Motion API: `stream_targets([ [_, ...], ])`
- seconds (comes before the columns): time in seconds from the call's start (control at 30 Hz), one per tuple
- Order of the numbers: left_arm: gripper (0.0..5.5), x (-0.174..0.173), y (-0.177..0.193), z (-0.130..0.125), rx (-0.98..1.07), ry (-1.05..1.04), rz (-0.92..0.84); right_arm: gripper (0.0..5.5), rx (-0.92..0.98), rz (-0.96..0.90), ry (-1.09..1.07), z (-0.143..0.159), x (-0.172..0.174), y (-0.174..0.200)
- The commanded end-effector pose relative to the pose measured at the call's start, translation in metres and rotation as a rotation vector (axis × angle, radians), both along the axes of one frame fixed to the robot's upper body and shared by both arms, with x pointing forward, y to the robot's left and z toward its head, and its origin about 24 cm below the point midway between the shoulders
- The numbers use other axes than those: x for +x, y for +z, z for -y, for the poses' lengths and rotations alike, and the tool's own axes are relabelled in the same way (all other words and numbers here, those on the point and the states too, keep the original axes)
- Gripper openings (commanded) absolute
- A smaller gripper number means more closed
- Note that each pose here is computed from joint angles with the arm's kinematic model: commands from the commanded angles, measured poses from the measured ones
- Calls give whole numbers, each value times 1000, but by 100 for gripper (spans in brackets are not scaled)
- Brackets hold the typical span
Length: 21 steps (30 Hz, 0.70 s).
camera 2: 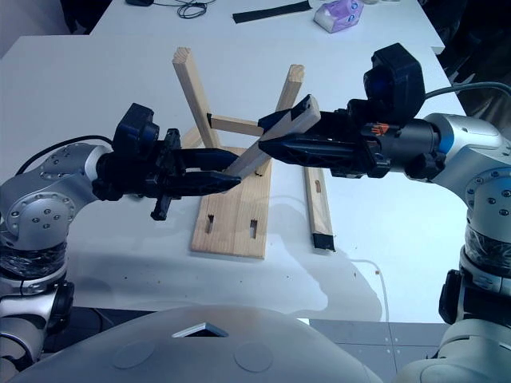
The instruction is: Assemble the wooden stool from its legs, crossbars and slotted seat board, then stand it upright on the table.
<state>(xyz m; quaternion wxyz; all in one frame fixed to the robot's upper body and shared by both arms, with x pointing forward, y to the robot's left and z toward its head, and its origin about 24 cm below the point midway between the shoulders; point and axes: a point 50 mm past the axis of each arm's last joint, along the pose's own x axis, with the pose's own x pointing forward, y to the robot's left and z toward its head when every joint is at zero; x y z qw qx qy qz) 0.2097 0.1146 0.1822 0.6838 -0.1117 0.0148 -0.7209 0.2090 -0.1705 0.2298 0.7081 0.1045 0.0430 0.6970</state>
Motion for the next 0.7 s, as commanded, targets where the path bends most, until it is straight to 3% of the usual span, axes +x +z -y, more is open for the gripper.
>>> stream_targets([
  [0.03,133,8,0,-4,22,55,20,130,-50,4,29,0,-5,-2],
  [0.17,133,16,0,-5,45,113,17,130,-95,17,19,1,-5,-8],
  [0.3,217,19,-3,-2,82,124,7,130,-125,41,-9,0,-4,-13],
  [0.43,251,15,-17,-11,151,136,8,130,-184,91,-66,10,-2,-11],
  [0.7,251,7,-26,-27,176,226,23,130,-656,247,-204,69,8,-47],
])
